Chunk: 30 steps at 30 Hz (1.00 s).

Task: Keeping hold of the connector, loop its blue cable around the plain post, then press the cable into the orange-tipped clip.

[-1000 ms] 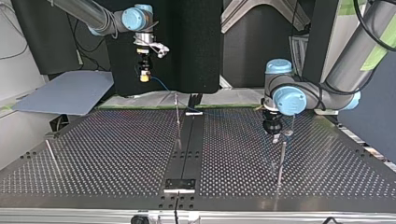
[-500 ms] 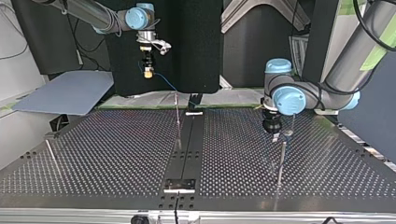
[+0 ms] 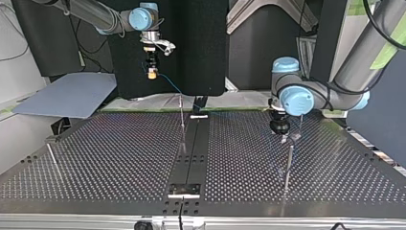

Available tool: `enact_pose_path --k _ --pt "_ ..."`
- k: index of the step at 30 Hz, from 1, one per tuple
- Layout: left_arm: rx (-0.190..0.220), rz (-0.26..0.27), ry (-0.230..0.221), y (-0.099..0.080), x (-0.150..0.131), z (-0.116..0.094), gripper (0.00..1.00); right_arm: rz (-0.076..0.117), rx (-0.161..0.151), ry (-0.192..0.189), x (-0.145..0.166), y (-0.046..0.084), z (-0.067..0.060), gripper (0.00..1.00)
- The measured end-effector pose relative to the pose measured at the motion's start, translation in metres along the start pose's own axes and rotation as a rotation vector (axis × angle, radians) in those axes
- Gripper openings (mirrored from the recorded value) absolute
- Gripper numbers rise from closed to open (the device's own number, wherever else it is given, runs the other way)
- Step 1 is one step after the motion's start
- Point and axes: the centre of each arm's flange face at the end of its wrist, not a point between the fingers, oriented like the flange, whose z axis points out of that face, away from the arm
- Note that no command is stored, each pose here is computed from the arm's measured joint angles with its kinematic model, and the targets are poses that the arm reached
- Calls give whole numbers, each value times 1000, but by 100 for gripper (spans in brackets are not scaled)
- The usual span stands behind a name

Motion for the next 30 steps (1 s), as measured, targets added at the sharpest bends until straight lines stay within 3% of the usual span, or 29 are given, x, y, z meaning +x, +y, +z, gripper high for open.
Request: enact_pose_path --k 12,17,24,30 --pt "21 -138 -86 15 -7 -6 100 2 4 5 0 -1 1 0" --pt "9 -190 -129 22 -13 -4 100 2 5 5 1 -1 2 0" --pt "-5 -261 -149 32 -15 -2 100 2 6 4 1 -1 3 0" --pt "-38 -289 -175 41 -12 -3 100 2 6 5 1 -1 4 0"
